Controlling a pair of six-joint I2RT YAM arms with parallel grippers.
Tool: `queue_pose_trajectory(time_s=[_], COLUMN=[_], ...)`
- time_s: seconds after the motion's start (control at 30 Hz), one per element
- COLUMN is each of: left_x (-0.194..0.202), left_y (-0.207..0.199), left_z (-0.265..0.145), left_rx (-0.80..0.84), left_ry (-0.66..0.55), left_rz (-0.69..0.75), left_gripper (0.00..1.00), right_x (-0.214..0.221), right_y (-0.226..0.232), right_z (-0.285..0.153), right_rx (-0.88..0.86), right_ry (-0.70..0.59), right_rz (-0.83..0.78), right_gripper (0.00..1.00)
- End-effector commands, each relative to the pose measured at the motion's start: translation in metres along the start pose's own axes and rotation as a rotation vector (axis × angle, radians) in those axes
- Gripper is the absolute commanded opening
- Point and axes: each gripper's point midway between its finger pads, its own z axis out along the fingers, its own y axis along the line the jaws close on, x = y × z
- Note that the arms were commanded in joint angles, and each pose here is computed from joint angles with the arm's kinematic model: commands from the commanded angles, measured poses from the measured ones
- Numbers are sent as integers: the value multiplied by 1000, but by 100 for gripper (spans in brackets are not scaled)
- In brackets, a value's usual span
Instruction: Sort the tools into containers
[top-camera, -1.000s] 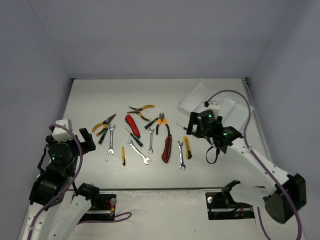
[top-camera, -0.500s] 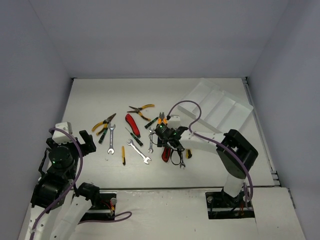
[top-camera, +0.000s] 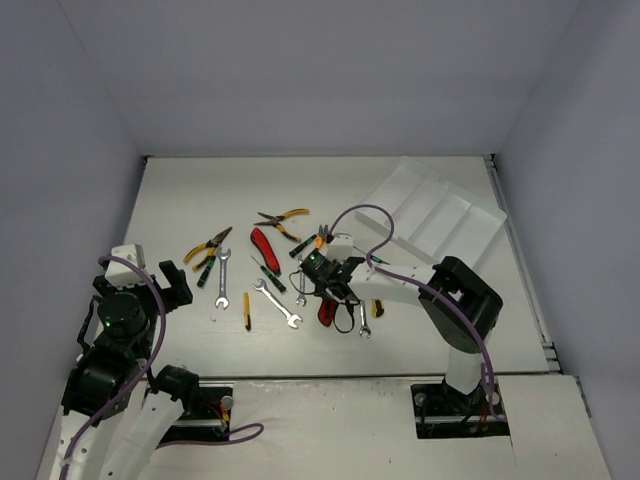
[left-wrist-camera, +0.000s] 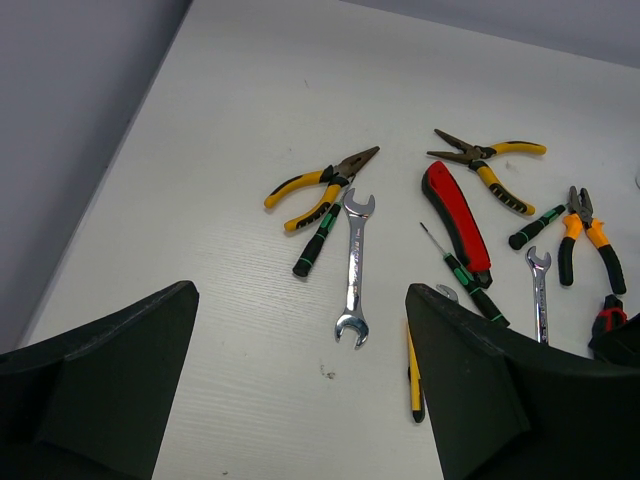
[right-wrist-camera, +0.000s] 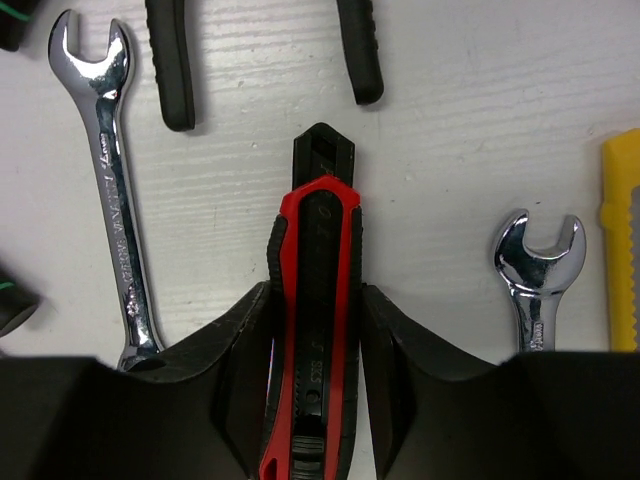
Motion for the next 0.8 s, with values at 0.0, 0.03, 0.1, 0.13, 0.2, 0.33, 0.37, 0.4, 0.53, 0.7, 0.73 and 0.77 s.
queue_pose_trajectory(time_s=[0.0, 0.03, 0.1, 0.13, 0.2, 0.33, 0.37, 0.4, 0.53, 0.7, 0.73, 0.77], left_x=[-13, -13, -12, -12, -12, -13, -13, -14, -13, -14, -14, -14], left_y=[-7, -6, -6, -6, -6, -5, -5, -5, -5, -3, -3, -2], left_z=[7, 7, 8, 8, 8, 8, 8, 8, 8, 8, 7, 7], left_rx=[12, 11, 5, 4, 4, 1, 1, 0, -2, -10, -10, -11], left_ry=[-39, -39, -35, -34, -32, -37, -38, -39, -35, -40, -42, -43], left_rz=[-19, -19, -17, -17, -16, -16, -17, -18, -15, -16, -17, -17], left_gripper=[83, 83, 83, 83, 83, 83, 83, 83, 83, 83, 83, 83], right_x=[-44, -57, -94, -114, -157, -229, -245, -262, -308, -340, -339, -341], right_y=[15, 16, 9, 4, -14, -69, -89, -102, -131, -155, -159, -161], right_z=[-42, -51, -64, -69, -76, -76, -67, -63, -38, 8, 22, 31], right_rx=[-74, -82, -81, -86, -72, 73, 126, 148, 170, 218, 227, 230], right_ry=[-113, -142, -205, -232, -291, -434, -451, -463, -474, -467, -448, -441], right_rz=[57, 66, 106, 133, 195, 309, 337, 363, 430, 455, 457, 458], right_gripper=[0, 0, 0, 0, 0, 0, 0, 0, 0, 0, 0, 0])
